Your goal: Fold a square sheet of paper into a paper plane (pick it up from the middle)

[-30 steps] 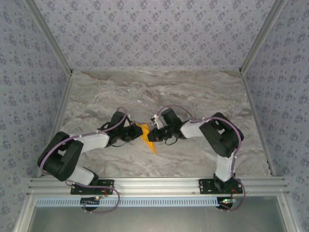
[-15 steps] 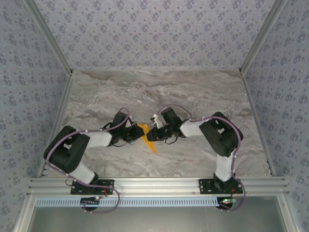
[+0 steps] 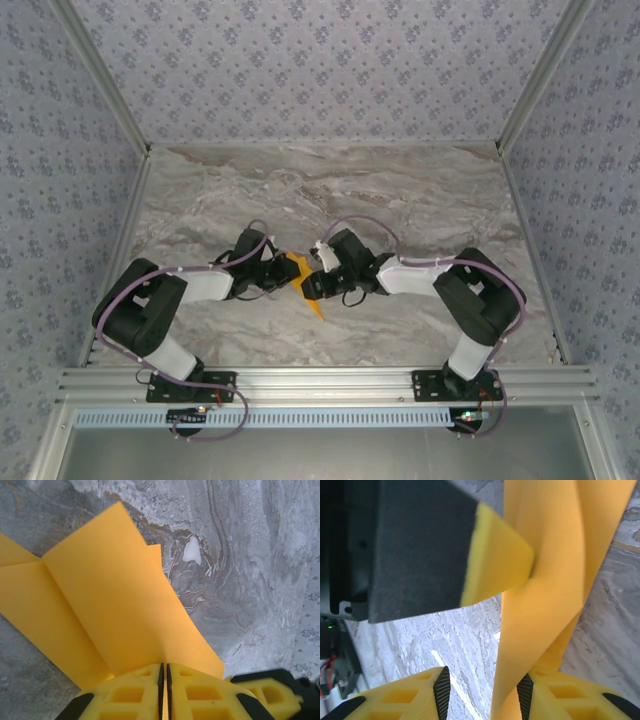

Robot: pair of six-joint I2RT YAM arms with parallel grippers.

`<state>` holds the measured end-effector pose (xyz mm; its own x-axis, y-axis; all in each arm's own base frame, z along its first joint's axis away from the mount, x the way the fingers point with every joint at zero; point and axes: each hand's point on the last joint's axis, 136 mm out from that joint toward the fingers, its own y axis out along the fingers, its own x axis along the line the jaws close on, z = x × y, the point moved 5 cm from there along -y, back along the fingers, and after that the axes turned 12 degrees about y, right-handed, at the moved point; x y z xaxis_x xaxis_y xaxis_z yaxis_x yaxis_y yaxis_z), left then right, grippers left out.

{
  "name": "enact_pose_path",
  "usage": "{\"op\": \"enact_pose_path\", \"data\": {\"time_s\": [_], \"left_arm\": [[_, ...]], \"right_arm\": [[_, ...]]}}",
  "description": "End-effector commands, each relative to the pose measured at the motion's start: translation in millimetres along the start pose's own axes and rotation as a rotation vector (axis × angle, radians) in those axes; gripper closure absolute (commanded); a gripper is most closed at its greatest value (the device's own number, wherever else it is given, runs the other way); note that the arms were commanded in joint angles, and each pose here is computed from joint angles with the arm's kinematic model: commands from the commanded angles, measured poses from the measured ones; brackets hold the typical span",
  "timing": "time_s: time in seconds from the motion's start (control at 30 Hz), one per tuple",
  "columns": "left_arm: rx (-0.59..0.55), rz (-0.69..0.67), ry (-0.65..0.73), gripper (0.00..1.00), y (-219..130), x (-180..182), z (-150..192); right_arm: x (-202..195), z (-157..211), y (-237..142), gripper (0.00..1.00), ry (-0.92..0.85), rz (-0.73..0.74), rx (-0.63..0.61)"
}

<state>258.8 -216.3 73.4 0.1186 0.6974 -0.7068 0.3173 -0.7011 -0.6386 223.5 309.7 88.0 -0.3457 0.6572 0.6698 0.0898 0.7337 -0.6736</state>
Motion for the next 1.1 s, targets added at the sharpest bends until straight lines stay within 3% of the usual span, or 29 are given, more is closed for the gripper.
{"op": "enact_pose_path", "data": {"time_s": [0.0,0.13,0.4,0.67,0.93,1.07], "left_arm": [[-0.006,0.003,-0.002,0.86,2,-2,-6],[-0.002,-0.001,-0.005,0.86,2,0,-5],[-0.005,-0.001,-0.004,0.86,2,0,-5],[-0.004,-0.003,-0.005,0.86,1,-1,-4],[-0.015,0.009,0.011,0.86,-8,-5,-4],[-0.008,0.029,0.037,0.85,-14,-8,2]], "right_arm": [[-14,3,-2,0.57,-0.020,0.133,-0.068],[-16,7,-1,0.57,-0.014,0.138,-0.074],[-12,16,8,0.70,-0.001,0.072,-0.022],[-11,17,15,0.74,-0.001,0.053,0.003],[-16,11,12,0.95,0.029,-0.023,0.009],[-15,7,9,1.00,0.050,-0.092,0.027]]}}
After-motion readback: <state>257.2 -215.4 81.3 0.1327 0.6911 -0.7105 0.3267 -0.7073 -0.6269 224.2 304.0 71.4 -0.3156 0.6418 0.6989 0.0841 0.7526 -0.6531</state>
